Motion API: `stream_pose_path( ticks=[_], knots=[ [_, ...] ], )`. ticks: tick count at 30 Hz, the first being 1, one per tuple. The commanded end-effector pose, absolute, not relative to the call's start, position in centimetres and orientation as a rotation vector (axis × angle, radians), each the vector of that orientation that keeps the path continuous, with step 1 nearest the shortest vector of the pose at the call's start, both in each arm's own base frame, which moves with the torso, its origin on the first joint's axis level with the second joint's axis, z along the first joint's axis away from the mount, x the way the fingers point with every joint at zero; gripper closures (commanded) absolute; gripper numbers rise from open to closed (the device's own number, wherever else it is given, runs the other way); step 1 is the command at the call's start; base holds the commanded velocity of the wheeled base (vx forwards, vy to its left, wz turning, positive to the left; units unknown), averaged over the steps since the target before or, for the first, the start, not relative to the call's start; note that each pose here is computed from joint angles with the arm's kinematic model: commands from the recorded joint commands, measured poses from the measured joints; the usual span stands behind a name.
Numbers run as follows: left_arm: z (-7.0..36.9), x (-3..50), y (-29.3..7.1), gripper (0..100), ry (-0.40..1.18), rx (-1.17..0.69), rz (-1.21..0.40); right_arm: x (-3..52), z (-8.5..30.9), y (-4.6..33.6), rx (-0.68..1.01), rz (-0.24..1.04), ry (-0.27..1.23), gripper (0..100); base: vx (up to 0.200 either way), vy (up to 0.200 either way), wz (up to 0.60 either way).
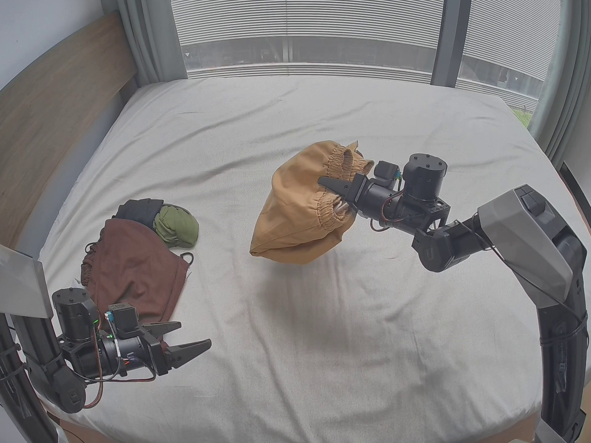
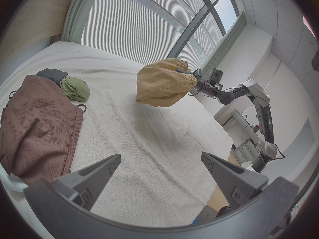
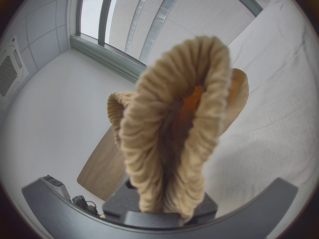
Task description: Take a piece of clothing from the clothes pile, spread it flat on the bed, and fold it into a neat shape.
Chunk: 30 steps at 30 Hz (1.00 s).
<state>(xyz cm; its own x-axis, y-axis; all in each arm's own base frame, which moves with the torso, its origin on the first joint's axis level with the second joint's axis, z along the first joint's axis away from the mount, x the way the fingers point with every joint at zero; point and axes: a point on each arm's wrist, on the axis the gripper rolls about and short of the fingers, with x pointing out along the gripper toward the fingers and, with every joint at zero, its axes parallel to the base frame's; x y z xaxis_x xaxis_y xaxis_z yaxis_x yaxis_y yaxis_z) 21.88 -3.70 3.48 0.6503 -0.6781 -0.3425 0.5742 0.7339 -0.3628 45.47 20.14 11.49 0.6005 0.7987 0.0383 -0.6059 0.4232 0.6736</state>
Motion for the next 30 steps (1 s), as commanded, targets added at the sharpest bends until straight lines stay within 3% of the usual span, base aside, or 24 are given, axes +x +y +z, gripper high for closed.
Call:
stream_pose_path(
  ticks=[1, 10, 14, 30],
  knots=[
    [3.5, 21.9, -3.7, 0, 0.483, -0.232, -0.716, 46.5, 9.7, 20.5, 0.706, 0.885, 0.335, 100, 0.0, 0.0, 0.0],
    [3.5, 21.8, -3.5, 0, 0.479, -0.233, -0.711, 48.0, 5.6, 20.0, 0.717, 0.819, 0.411, 100, 0.0, 0.0, 0.0],
    [3.5, 21.8, -3.5, 0, 0.481, -0.236, -0.721, 48.9, 3.9, 18.1, 0.725, 0.76, 0.424, 100, 0.0, 0.0, 0.0],
    [3.5, 21.8, -3.5, 0, 0.484, -0.237, -0.722, 49.7, 1.4, 15.9, 0.735, 0.668, 0.445, 100, 0.0, 0.0, 0.0]
  ],
)
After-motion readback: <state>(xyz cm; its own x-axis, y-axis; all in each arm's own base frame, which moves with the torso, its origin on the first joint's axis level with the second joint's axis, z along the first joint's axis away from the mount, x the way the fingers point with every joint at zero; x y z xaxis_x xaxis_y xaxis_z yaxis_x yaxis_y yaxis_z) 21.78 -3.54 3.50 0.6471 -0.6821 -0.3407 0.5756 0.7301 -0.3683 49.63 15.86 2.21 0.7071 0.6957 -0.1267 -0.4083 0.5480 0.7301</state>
